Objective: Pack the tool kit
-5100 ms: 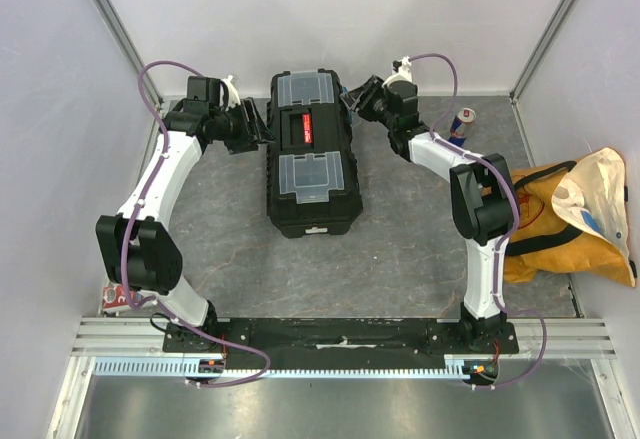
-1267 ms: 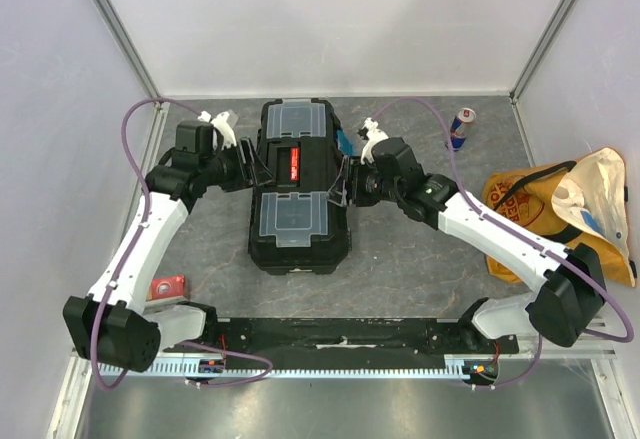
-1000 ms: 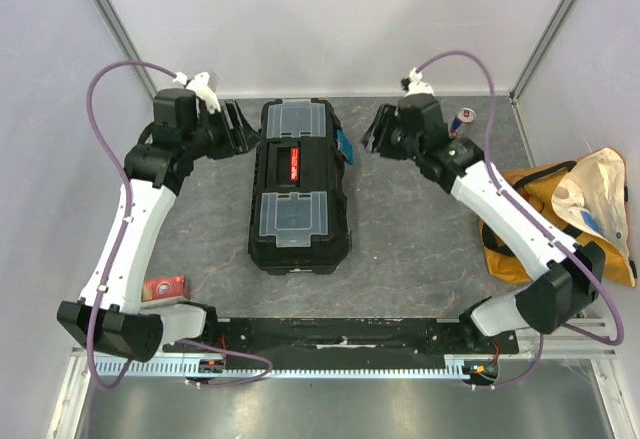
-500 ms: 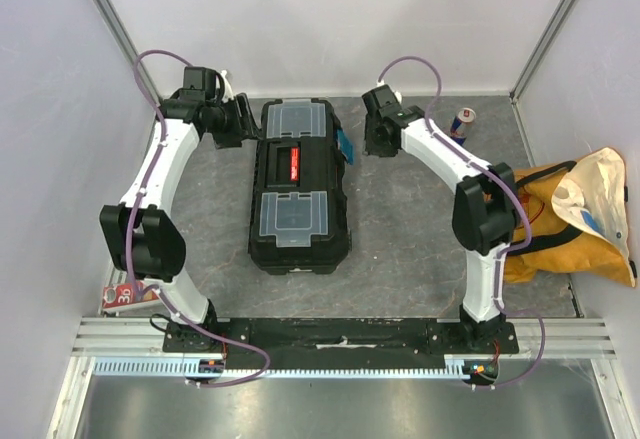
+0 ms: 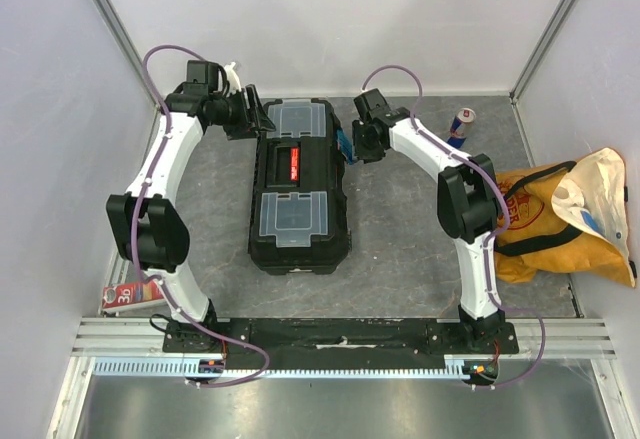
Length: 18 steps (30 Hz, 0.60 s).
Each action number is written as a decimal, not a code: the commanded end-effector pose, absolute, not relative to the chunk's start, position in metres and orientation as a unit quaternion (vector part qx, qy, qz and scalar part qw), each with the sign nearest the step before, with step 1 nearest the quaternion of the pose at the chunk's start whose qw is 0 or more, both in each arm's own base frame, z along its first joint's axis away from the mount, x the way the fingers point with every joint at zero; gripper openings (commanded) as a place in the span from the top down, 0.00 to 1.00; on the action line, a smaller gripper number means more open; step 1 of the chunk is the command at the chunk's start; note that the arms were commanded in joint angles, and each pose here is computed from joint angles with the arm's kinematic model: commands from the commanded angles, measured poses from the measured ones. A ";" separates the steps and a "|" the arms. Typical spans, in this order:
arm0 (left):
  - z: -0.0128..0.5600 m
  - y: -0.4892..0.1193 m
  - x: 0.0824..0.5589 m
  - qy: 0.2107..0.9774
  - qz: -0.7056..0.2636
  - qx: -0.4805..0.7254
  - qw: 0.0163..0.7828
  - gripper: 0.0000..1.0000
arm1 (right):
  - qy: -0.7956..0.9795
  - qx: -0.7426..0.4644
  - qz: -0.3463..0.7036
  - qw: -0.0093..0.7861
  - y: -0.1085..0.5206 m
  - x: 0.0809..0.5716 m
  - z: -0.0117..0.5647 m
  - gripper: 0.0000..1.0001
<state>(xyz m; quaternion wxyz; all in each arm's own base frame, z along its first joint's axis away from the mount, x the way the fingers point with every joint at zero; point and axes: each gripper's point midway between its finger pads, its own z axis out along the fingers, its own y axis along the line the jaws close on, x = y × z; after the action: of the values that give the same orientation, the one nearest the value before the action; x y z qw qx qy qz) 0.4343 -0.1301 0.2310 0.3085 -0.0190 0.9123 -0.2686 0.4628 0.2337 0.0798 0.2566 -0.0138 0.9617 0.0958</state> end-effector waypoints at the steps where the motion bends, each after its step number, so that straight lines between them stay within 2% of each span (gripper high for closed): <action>1: 0.248 -0.155 0.453 0.884 -0.339 0.005 0.322 0.34 | 0.951 -0.041 0.121 0.283 0.250 0.481 0.084 0.63; 5: 0.233 -0.165 0.446 0.887 -0.366 0.009 0.282 0.34 | 0.946 -0.065 0.149 0.280 0.262 0.483 0.079 0.69; 8: 0.221 -0.165 0.440 0.893 -0.368 0.008 0.258 0.39 | 0.938 -0.084 0.174 0.287 0.274 0.487 0.079 0.73; 12: 0.213 -0.174 0.431 0.890 -0.397 0.011 0.225 0.52 | 0.928 -0.108 0.203 0.294 0.289 0.491 0.079 0.77; 18: 0.199 -0.182 0.418 0.887 -0.424 0.012 0.182 0.59 | 0.917 -0.147 0.231 0.291 0.316 0.488 0.076 0.81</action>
<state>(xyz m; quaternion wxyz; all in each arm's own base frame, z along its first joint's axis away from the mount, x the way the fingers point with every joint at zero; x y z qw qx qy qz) 0.4451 -0.1376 0.2129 0.2666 -0.0173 0.9001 -0.3441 0.4812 0.2541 0.0516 0.2545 -0.0806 0.9528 0.1444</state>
